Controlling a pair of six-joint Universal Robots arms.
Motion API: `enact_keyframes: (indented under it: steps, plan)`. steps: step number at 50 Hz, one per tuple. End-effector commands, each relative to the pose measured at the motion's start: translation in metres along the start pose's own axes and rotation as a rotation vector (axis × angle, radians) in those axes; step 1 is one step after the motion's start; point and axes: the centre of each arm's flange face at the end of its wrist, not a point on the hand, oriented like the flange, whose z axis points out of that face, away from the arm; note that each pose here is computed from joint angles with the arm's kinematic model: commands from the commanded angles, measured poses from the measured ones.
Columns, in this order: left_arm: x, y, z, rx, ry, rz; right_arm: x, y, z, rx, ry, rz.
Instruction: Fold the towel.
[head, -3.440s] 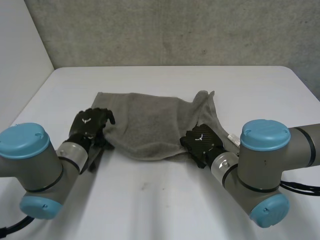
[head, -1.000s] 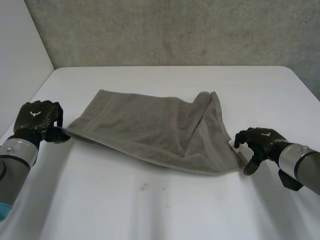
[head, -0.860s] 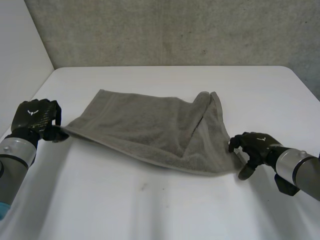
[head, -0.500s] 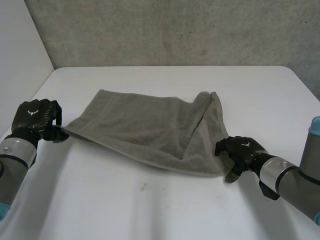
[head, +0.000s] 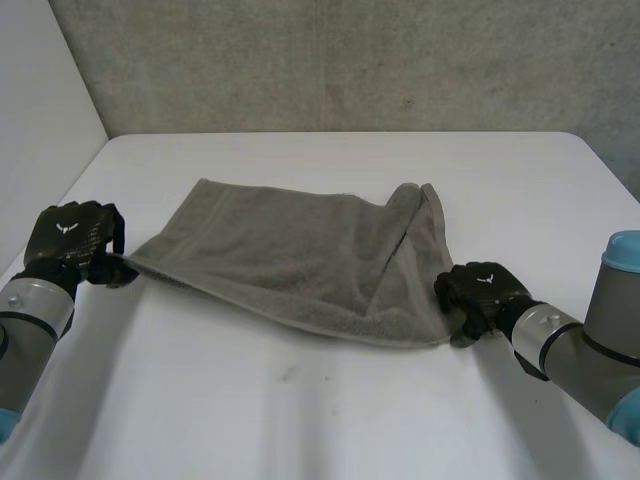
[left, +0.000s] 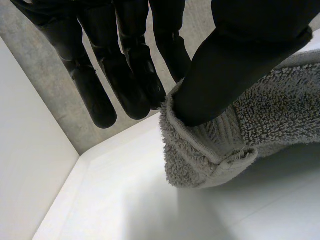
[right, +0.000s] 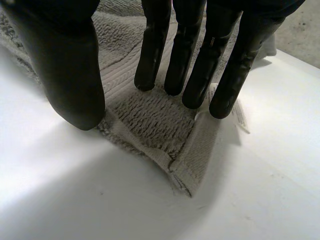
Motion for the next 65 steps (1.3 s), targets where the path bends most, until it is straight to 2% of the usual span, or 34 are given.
enact_keyframes:
  steps: [1, 13, 18, 22, 26, 28, 29, 31, 32, 33, 34, 35, 38, 40, 42, 45, 47, 49, 51, 53, 57, 61, 65]
  plan:
    - [0.0, 0.0, 0.0, 0.0, 0.001, 0.0, 0.004, 0.0, 0.004, -0.004, 0.027, -0.005]
    - [0.001, 0.0, 0.0, -0.002, 0.001, 0.0, 0.004, 0.0, 0.008, 0.009, 0.028, -0.014]
    - [0.0, 0.0, 0.0, 0.0, -0.001, 0.0, 0.01, -0.014, 0.002, 0.043, 0.051, -0.011]
    - [0.0, -0.005, -0.001, 0.013, 0.0, 0.002, 0.017, -0.051, -0.019, 0.159, 0.095, -0.035]
    - [0.0, -0.032, -0.01, 0.084, -0.004, 0.005, 0.026, -0.08, -0.037, 0.245, 0.143, -0.047]
    - [-0.001, -0.047, -0.015, 0.118, -0.007, 0.001, 0.038, -0.123, -0.072, 0.38, 0.211, -0.072]
    - [-0.002, -0.064, -0.022, 0.16, -0.007, -0.006, 0.038, -0.123, -0.072, 0.38, 0.212, -0.073]
    - [-0.003, -0.082, -0.03, 0.205, -0.008, -0.012, 0.043, -0.162, -0.114, 0.5, 0.273, -0.113]
    - [-0.005, -0.102, -0.039, 0.256, -0.013, -0.014, 0.043, -0.162, -0.114, 0.5, 0.273, -0.113]
    - [-0.005, -0.102, -0.039, 0.256, -0.013, -0.014, 0.044, -0.178, -0.133, 0.534, 0.297, -0.132]
    - [-0.007, -0.122, -0.048, 0.307, -0.021, -0.009, 0.047, -0.19, -0.149, 0.538, 0.319, -0.136]
    - [-0.008, -0.139, -0.058, 0.344, -0.027, 0.0, 0.047, -0.19, -0.149, 0.538, 0.319, -0.136]
    - [-0.01, -0.164, -0.073, 0.387, -0.034, 0.01, 0.056, -0.204, -0.172, 0.487, 0.357, -0.129]
    - [-0.01, -0.17, -0.077, 0.385, -0.032, 0.011, 0.06, -0.206, -0.178, 0.44, 0.371, -0.141]
    - [-0.009, -0.17, -0.078, 0.369, -0.027, 0.009, 0.061, -0.204, -0.183, 0.34, 0.383, -0.237]
    - [-0.008, -0.163, -0.077, 0.321, -0.015, 0.002, 0.062, -0.197, -0.178, 0.277, 0.372, -0.291]
    - [-0.007, -0.154, -0.073, 0.289, -0.006, -0.005, 0.067, -0.182, -0.162, 0.155, 0.35, -0.368]
    - [-0.005, -0.142, -0.065, 0.24, 0.011, -0.016, 0.069, -0.173, -0.153, 0.107, 0.326, -0.375]
    - [-0.002, -0.114, -0.049, 0.134, 0.046, -0.042, 0.071, -0.166, -0.145, 0.07, 0.308, -0.361]
    - [-0.002, -0.114, -0.049, 0.134, 0.046, -0.042, 0.073, -0.159, -0.138, 0.036, 0.293, -0.346]
    - [0.008, -0.069, -0.025, -0.024, 0.103, -0.06, 0.078, -0.137, -0.11, -0.044, 0.238, -0.309]
    - [0.012, -0.045, -0.008, -0.103, 0.129, -0.042, 0.079, -0.119, -0.084, -0.104, 0.186, -0.284]
    - [0.03, -0.028, 0.016, -0.14, 0.195, 0.022, 0.078, -0.113, -0.06, -0.114, 0.171, -0.292]
